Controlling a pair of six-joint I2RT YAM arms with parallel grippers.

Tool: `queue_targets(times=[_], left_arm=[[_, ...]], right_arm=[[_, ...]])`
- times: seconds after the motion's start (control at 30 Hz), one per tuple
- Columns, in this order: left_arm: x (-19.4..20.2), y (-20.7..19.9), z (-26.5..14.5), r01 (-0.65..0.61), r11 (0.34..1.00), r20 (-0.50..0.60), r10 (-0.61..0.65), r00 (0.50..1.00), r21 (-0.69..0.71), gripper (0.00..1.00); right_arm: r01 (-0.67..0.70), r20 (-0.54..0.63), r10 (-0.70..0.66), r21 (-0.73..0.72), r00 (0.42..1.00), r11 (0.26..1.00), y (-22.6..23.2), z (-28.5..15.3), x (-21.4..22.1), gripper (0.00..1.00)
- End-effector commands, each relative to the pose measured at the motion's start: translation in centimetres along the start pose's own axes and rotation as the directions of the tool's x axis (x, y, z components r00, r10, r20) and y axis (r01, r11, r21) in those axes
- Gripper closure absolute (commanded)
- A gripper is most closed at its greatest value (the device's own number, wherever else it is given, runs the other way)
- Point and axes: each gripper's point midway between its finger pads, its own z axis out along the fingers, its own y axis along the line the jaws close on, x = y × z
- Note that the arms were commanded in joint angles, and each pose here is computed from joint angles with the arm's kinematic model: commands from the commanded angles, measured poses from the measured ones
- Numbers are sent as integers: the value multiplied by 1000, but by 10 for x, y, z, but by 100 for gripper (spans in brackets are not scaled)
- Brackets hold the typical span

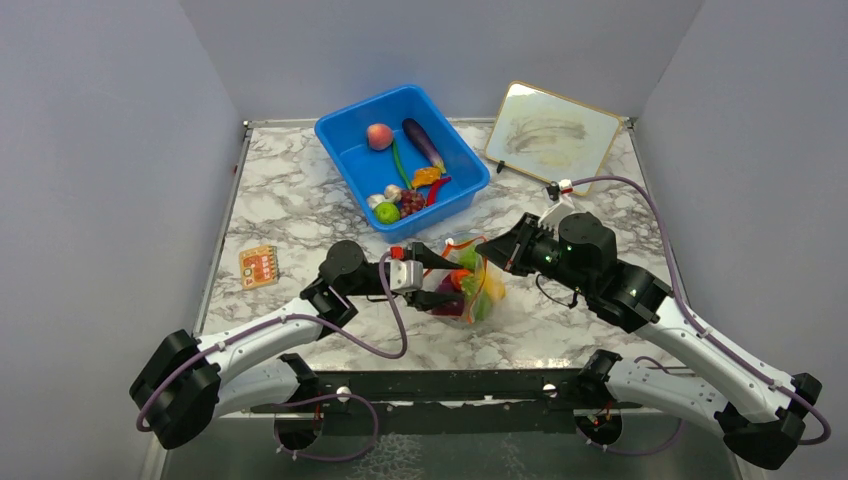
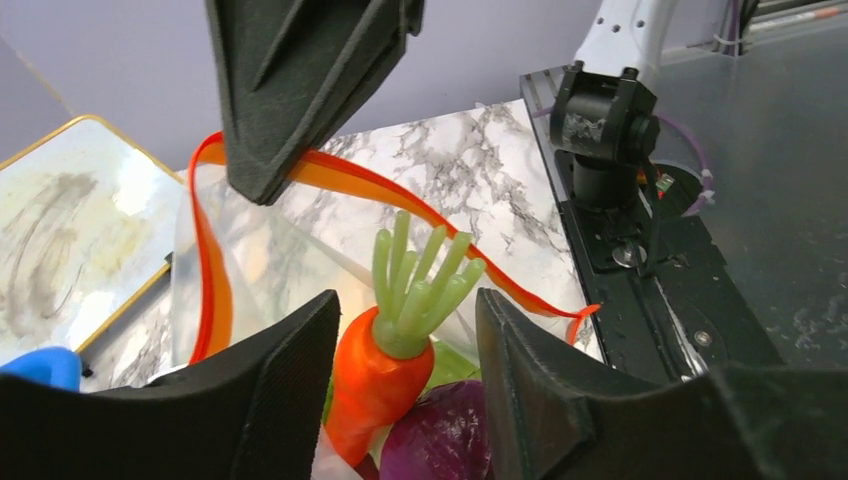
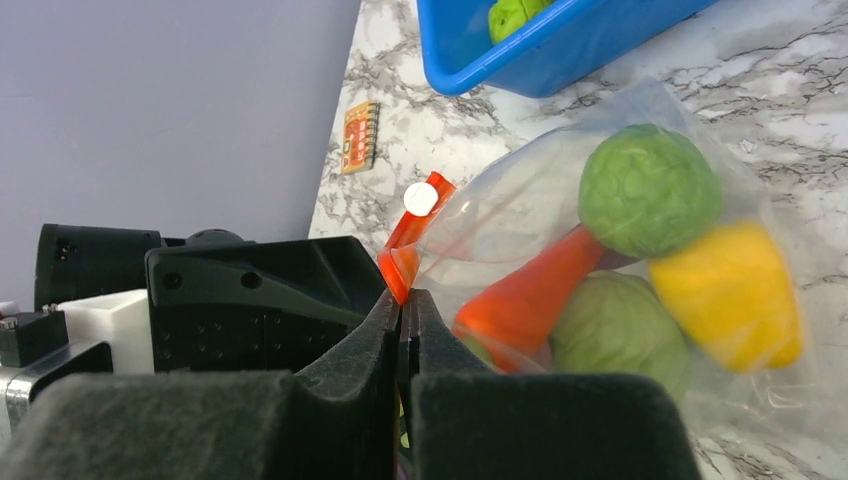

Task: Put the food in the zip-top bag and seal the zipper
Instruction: Place the fake vegetable in the zipper food storage bag.

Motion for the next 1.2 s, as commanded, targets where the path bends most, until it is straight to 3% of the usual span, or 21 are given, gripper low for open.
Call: queue_targets(times=[0.0,0.17,0.3,0.43,0.6,0.83,1.1,1.17], left_arm=[[-3,-16,3,-37,995,23,35,999,95,47],[1,-11,8,-18,996,8,18,1000,85,48],[1,-2,9,-14,999,-2,14,1000,41,73],[5,4,3,-93,996,-19,93,996,-4,84],[4,-1,4,-248,966,-14,250,968,72,100],[24,-16,2,-369,910,-13,378,926,190,100],[60,2,-9,-387,891,-261,442,858,235,100],[63,0,-9,-384,888,-276,447,851,254,100]], right_arm=[[6,44,-2,-80,999,997,22,-7,-15,99],[2,37,1,-82,999,997,21,-7,-12,99],[3,35,0,-82,999,997,21,-7,-12,99],[8,19,-6,-93,1000,996,23,-6,-9,99],[4,14,-3,-96,1000,995,22,-4,-7,99],[3,10,-2,-104,1000,995,24,-4,-7,99],[11,9,-10,-110,1000,994,25,-7,-7,99],[12,4,-11,-116,1000,993,26,-6,-6,99]])
